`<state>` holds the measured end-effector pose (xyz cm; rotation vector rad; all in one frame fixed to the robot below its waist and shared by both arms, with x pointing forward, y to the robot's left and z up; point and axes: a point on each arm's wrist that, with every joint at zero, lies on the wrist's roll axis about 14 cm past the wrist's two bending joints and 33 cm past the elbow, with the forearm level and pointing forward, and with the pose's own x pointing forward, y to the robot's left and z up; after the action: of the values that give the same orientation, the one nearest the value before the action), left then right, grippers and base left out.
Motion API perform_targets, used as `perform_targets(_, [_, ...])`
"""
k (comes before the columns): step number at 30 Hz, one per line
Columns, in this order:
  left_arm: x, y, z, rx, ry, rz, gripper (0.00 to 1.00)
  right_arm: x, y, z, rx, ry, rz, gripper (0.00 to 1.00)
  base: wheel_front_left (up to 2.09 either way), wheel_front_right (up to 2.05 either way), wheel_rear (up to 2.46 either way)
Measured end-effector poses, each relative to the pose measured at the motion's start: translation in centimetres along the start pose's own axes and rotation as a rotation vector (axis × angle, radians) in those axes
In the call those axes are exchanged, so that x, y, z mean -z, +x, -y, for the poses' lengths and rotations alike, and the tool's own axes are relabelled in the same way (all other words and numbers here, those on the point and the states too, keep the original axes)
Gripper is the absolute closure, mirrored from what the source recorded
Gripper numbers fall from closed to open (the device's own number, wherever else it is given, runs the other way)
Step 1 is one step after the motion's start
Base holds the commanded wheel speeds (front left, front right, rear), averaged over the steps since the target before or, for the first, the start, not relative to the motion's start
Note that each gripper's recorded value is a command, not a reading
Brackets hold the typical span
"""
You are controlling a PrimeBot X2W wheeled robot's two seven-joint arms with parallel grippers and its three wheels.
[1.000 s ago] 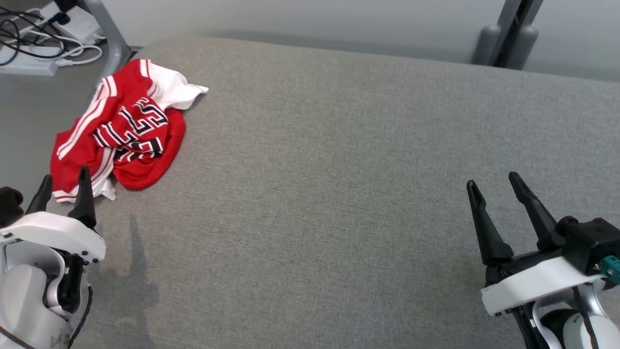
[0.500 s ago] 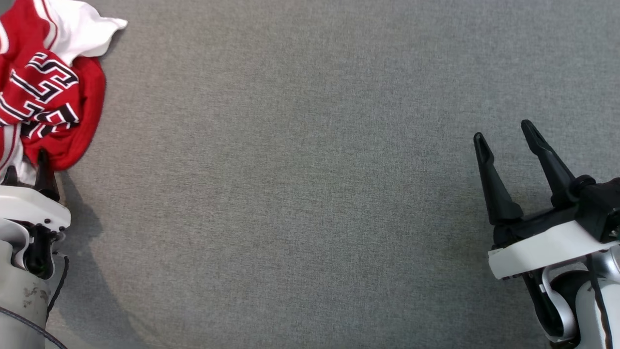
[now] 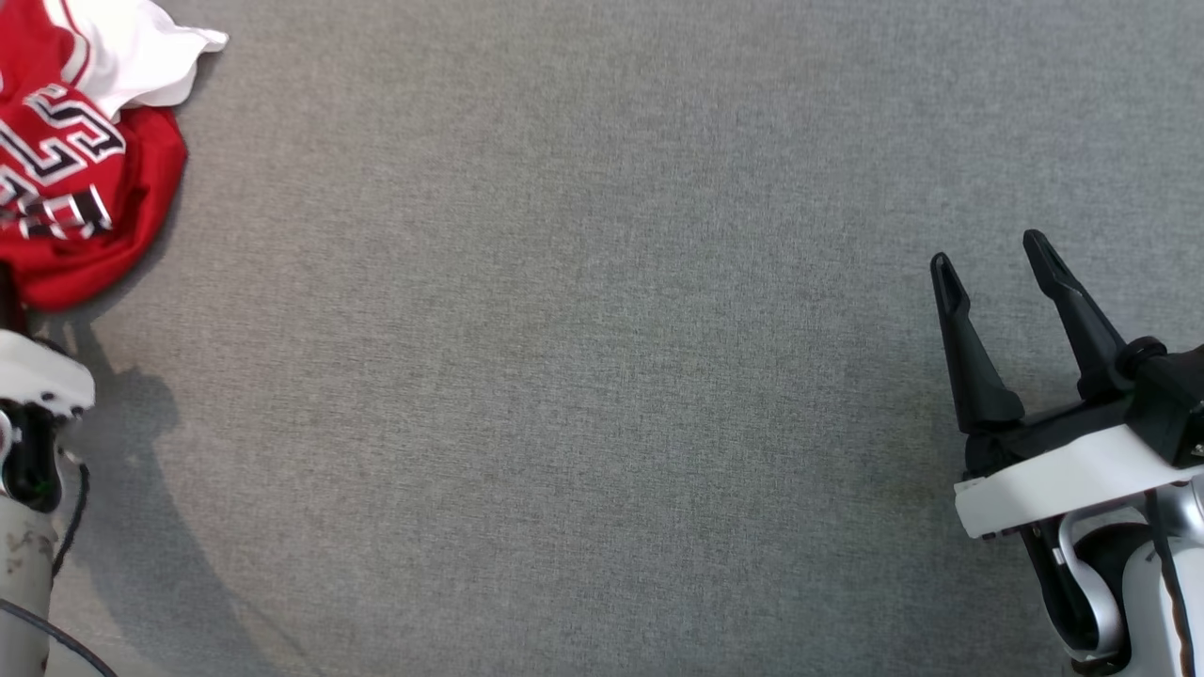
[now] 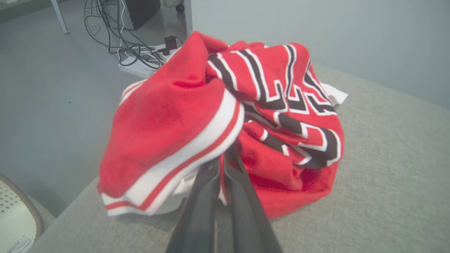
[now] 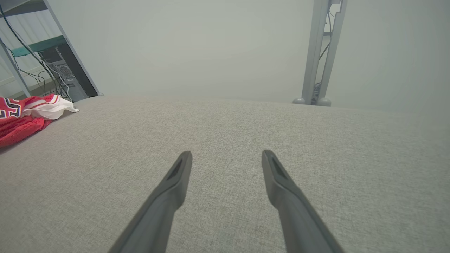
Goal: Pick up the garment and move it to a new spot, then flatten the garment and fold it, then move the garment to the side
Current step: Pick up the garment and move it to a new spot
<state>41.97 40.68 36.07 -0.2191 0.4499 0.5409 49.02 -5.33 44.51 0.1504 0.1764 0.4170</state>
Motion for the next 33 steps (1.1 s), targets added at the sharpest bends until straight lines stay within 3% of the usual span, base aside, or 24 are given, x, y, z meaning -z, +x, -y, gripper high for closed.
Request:
perform_targets(10, [-7.2,-4.1,1.9,0.071,0.009,0.298,1.0,-2.9,-1.9,-0.9,0.003,-0.005,0.068,0.0,0.0,0.0,0.0])
perform_targets(20, [-7.3,-11.9,6.2,0.188,0.035,0.45,1.0,-5.7,-5.5,-1.2,0.031,-0.001,0.142,0.0,0.0,0.0,0.0])
perform_targets(33, [-5.9,-18.7,18.0,0.51,0.035,0.406,1.0,-8.0,-10.8,1.1,0.143,-0.017,0.235,0.0,0.0,0.0,0.0])
